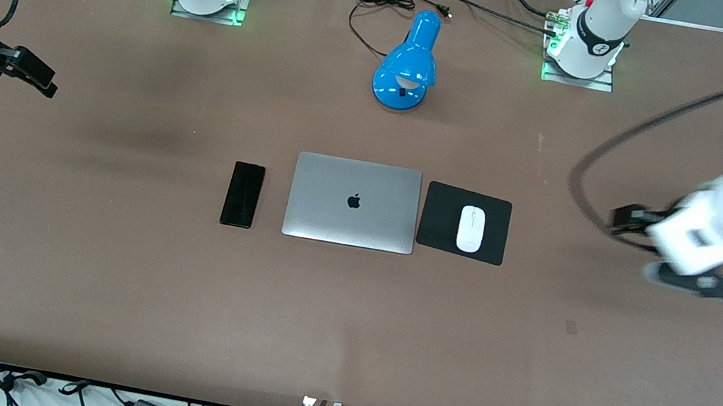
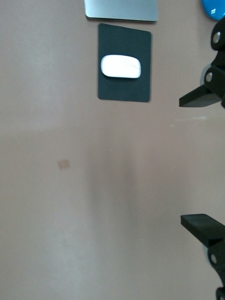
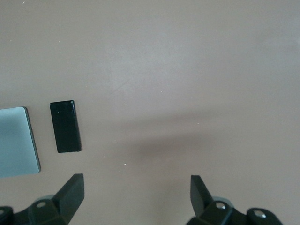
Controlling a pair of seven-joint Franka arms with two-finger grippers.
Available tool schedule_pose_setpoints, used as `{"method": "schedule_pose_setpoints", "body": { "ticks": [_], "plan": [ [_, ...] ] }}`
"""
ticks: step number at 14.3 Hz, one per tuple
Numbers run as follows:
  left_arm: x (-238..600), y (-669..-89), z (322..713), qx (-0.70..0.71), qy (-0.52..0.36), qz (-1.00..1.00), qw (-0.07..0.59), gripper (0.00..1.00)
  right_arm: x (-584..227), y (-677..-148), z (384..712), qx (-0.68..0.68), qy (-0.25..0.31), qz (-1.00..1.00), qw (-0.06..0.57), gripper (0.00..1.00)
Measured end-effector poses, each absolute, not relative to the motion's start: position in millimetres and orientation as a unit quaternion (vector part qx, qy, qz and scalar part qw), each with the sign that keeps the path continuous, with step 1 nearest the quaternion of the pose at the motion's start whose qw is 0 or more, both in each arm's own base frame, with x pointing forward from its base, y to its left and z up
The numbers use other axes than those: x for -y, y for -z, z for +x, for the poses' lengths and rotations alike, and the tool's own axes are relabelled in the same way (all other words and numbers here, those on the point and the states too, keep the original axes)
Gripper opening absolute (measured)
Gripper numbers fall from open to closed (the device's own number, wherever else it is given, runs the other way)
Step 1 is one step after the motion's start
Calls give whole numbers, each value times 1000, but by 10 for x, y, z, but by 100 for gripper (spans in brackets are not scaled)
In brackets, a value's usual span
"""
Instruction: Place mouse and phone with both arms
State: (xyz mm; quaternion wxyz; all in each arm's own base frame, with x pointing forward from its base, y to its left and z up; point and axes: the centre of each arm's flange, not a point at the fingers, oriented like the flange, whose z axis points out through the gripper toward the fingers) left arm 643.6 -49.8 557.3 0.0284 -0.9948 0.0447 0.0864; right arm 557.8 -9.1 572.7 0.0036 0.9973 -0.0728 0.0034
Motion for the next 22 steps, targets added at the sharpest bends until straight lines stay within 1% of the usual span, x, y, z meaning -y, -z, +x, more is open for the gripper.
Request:
{"method": "schedule_pose_setpoints", "body": {
  "ticks": [2,5,8,12,14,22],
  "plan": [
    [170,-5691,6319,-40,-105,-994,11,100,91,-5736,5580,71,-4,997,4,100],
    [211,-5800,6184,-44,-121,-992,-5,100,90,-5747,5581,69,-5,998,3,100],
    [205,-5932,6019,-42,-91,-995,-15,100,90,-5749,5582,68,-5,998,3,100],
    [174,-5953,5646,-10,-62,-998,-10,100,89,-5748,5581,67,-5,998,3,100],
    [273,-5951,5531,24,-58,-998,-6,100,88,-5748,5582,66,-5,998,3,100],
    [237,-5967,5519,37,-44,-998,-7,100,90,-5734,5579,66,-1,998,4,100]
  ]
}}
